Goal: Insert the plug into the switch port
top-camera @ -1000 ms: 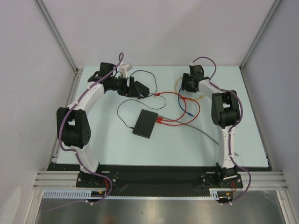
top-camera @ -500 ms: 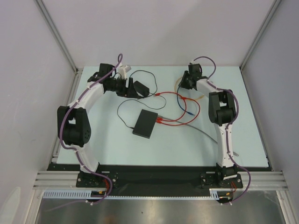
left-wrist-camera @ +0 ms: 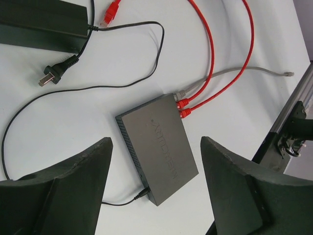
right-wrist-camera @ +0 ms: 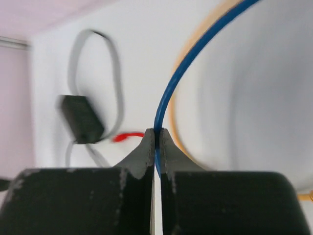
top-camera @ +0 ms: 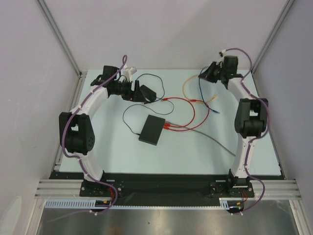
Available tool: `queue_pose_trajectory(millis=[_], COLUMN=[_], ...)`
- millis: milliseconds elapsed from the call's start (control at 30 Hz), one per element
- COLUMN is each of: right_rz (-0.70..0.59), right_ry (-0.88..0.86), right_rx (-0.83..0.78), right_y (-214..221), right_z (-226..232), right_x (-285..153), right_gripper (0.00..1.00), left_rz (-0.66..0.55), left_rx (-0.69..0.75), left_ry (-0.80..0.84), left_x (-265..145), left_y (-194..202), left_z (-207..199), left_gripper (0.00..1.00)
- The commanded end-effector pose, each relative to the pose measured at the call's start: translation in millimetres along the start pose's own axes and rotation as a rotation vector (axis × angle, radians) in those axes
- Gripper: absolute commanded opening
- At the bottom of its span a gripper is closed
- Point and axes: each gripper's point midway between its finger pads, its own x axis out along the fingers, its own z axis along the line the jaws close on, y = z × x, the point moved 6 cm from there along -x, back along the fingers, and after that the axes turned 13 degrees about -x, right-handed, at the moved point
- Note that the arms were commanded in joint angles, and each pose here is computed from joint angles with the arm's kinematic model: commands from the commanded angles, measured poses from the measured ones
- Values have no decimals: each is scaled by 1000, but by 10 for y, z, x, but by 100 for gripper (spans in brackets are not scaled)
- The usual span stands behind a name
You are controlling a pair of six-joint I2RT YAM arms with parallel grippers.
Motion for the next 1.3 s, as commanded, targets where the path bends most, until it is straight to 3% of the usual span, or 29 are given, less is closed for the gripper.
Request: queue_pose_trajectory(millis=[0,100,200,267,467,500,567,733,867,1067,1267], right_rz=[-254,-298,-287,-255,-153,-101,-152,37,115,271,507], right_ry=[-347,-436,-551,-541,-439,-451,-489,-684,-704,-667,-611], right_rx=[-243,-312,-497,-654,-1154,-1145,-1202,-989,-916,-1279,-1575], right_y=[-909,-1000,-969,-820,-132,133,294,1069,1332,1828,2473], right_z=[873,1098,1331,1359,1550,1491,1658,1718,1661,1546,1026], right_x=[-1061,-1453,-1901,-2032,-2491,-2414,-2594,-2548,-2449,-2411,-2390], right_gripper=[0,0,0,0,0,0,0,0,0,0,0], left_rz=[-102,-128,-172,-200,-270,-267,-273,-264,-252,-187,-126], left_rx=[109,143,205,233,260,245,230,196,202,157,73], left_ry=[88,106,127,134,247,258,303,331,301,281,266], left_x=[-314,-421,-589,-684,-964,-956,-970,-921,-903,-809,-668], left_y=[-240,-254,-289,-300,-239,-196,-136,-21,47,228,540], left_z=[-400,-531,-716,-809,-1201,-1192,-1249,-1211,-1151,-1009,-809], left_gripper=[79,80,85,100,100,100,100,100,100,100,99])
